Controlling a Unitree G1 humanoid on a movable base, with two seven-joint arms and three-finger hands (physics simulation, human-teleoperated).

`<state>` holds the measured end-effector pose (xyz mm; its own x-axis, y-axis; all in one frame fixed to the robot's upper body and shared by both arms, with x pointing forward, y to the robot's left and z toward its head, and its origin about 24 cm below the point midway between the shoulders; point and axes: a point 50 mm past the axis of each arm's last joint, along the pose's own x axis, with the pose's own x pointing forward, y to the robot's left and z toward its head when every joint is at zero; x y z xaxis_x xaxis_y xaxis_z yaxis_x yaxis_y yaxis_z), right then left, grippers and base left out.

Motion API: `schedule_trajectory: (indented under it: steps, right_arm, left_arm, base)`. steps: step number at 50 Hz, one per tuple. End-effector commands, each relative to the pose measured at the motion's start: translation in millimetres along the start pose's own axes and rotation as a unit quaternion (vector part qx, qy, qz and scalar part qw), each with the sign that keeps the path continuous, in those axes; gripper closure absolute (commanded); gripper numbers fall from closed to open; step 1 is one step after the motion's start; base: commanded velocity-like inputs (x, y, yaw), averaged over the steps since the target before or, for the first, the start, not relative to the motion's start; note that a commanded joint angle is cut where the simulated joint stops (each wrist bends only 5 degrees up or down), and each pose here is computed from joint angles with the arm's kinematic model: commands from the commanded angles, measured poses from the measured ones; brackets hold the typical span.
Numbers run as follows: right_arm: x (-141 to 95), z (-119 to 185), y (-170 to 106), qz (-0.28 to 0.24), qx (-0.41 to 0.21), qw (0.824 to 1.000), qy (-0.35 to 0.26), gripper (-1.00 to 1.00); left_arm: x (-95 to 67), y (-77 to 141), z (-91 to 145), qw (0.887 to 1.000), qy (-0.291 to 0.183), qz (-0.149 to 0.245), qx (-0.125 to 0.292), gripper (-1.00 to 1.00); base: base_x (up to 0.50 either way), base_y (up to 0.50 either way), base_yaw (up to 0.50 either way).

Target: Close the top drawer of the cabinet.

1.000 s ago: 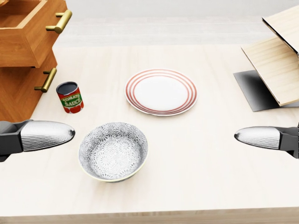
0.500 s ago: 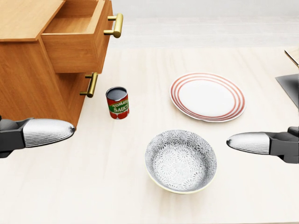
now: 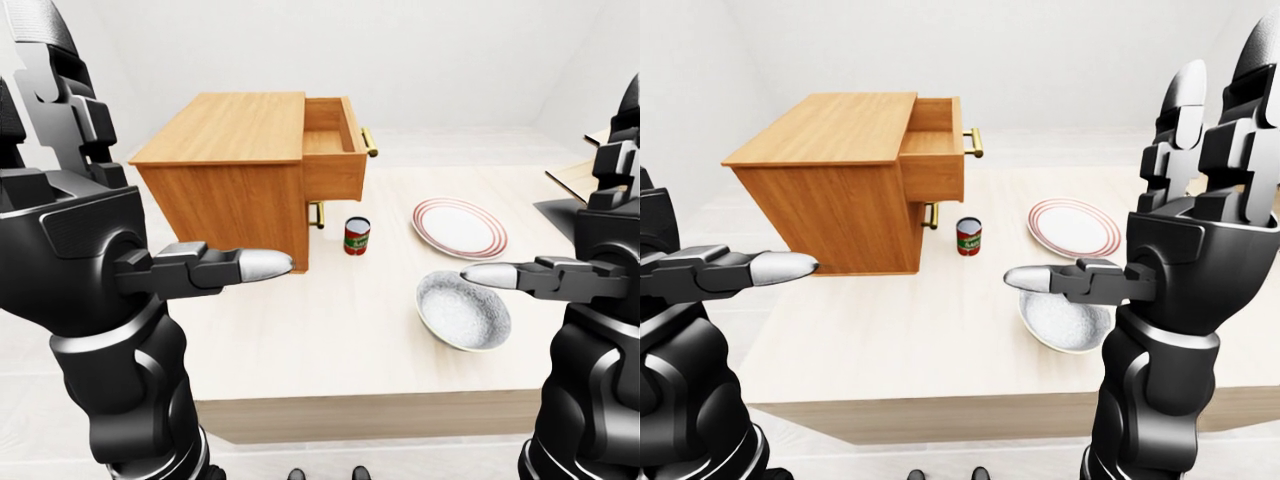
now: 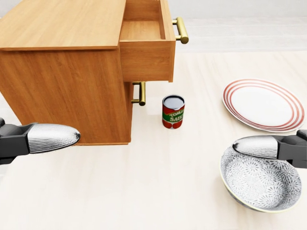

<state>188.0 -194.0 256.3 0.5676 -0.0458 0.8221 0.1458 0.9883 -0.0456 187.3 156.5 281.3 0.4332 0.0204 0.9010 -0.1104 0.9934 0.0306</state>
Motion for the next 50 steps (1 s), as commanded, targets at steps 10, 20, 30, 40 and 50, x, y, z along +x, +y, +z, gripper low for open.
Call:
schedule_trajectory:
  steps: [10,20,30,40,50]
  right_arm:
    - [2,1,-4,-0.016,0.017,1.0,-0.006,-1.0]
    - [-5,-9,-1,-0.003,0.007,1.0,0.027,-1.0]
    - [-4,-7,2,0.007,0.002,1.0,0.021,-1.0]
    - [-3,-8,2,0.001,0.002,1.0,0.02,-1.0]
    - [-3,-14,3,-0.003,-0.003,0.999,0.034,-1.0]
  left_arm:
    - [0.3,-2,-2,1.0,0.004,-0.007,0.006,-1.0]
    - [-1.6,-2,-3,1.0,0.009,-0.007,0.005,-1.0]
    - [-2.8,-2,-4,1.0,0.014,-0.007,0.004,-1.0]
    - [-4.4,-2,-5,1.0,0.018,-0.007,0.004,-1.0]
    - [-3.6,-2,-3,1.0,0.012,-0.004,-0.001,-1.0]
  base:
    - [0.11,0.37,0.0]
    - [0.28,-0.06,0.0]
    - [0.32,-0.04,0.0]
    - [0.31,0.0,0.0]
    - [0.01,0.0,0.0]
